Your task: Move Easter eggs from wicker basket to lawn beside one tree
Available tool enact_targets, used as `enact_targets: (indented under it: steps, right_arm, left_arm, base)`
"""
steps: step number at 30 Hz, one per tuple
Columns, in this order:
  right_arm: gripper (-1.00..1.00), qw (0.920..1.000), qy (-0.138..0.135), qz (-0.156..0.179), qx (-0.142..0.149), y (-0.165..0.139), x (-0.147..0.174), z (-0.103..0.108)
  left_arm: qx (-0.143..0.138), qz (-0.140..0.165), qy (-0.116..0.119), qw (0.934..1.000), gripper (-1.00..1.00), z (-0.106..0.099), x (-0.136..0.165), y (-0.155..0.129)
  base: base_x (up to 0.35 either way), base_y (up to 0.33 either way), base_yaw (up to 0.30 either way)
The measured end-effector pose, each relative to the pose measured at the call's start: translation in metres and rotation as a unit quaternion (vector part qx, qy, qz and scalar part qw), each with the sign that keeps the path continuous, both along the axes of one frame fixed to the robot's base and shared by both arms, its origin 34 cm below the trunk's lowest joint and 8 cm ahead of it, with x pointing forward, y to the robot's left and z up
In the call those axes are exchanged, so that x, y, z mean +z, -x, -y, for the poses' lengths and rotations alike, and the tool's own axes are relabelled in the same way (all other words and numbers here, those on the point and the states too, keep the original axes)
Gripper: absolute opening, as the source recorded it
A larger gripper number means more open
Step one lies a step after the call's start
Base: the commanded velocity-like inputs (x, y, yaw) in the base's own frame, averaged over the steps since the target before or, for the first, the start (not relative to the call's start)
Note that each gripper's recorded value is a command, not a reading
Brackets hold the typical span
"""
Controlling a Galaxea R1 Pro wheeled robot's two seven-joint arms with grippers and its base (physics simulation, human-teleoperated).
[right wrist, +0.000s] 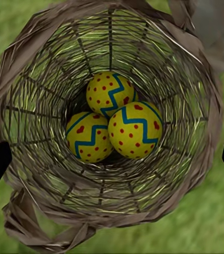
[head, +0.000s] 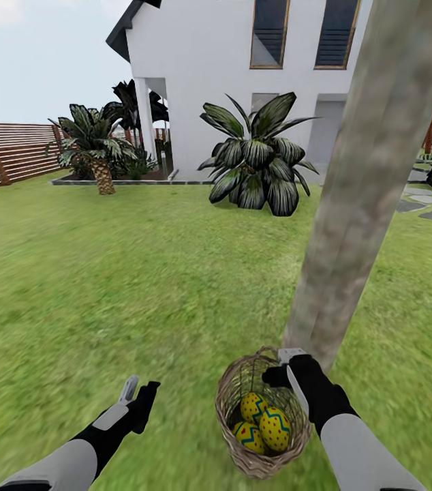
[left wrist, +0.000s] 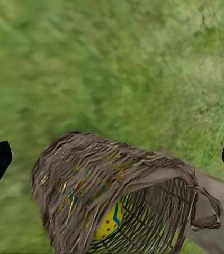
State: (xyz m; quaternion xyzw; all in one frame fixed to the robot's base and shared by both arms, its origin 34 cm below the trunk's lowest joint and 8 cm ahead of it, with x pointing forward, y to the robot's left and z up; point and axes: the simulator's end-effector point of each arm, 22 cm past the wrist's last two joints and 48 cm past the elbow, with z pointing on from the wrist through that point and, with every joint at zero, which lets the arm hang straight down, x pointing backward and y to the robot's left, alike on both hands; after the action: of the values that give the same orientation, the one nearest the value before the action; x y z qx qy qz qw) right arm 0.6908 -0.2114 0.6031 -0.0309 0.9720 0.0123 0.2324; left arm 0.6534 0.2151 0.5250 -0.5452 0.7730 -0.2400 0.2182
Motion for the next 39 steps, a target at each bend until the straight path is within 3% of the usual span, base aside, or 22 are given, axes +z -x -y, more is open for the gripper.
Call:
enact_targets:
  steps: [10,17,23,31,35,39]
  right_arm:
    - [1.00,0.9997,0.003,0.023,0.002,-0.007,-0.013,0.000]
    - [1.00,0.9984,0.002,0.057,0.002,-0.018,-0.021,0.002]
    - [1.00,0.9988,0.003,0.049,0.000,-0.013,-0.036,0.004]
    - [1.00,1.0000,0.003,0.000,0.008,-0.006,-0.071,-0.001]
    - [1.00,1.0000,0.004,-0.003,0.008,-0.005,-0.080,0.000]
    - [1.00,0.9995,0.030,0.013,-0.003,-0.018,-0.080,0.011]
  left_arm:
    - [0.000,0.000,-0.001,1.0000,1.00,-0.001,-0.019,0.002]
    - [0.000,0.000,-0.001,1.0000,1.00,-0.002,-0.033,0.004]
    - [0.001,0.000,-0.002,1.0000,1.00,-0.004,-0.045,0.006]
    - [0.002,0.000,-0.003,1.0000,1.00,-0.006,-0.061,0.008]
    - [0.002,0.000,-0.003,1.0000,1.00,-0.006,-0.069,0.009]
    - [0.002,0.000,-0.003,1.0000,1.00,-0.006,-0.077,0.011]
  base:
    - [0.000,0.000,0.000]
    - [0.000,0.000,0.000]
    - [0.000,0.000,0.000]
    - [0.000,0.000,0.000]
    - [0.000,0.000,0.000]
    - [0.000,0.000,0.000]
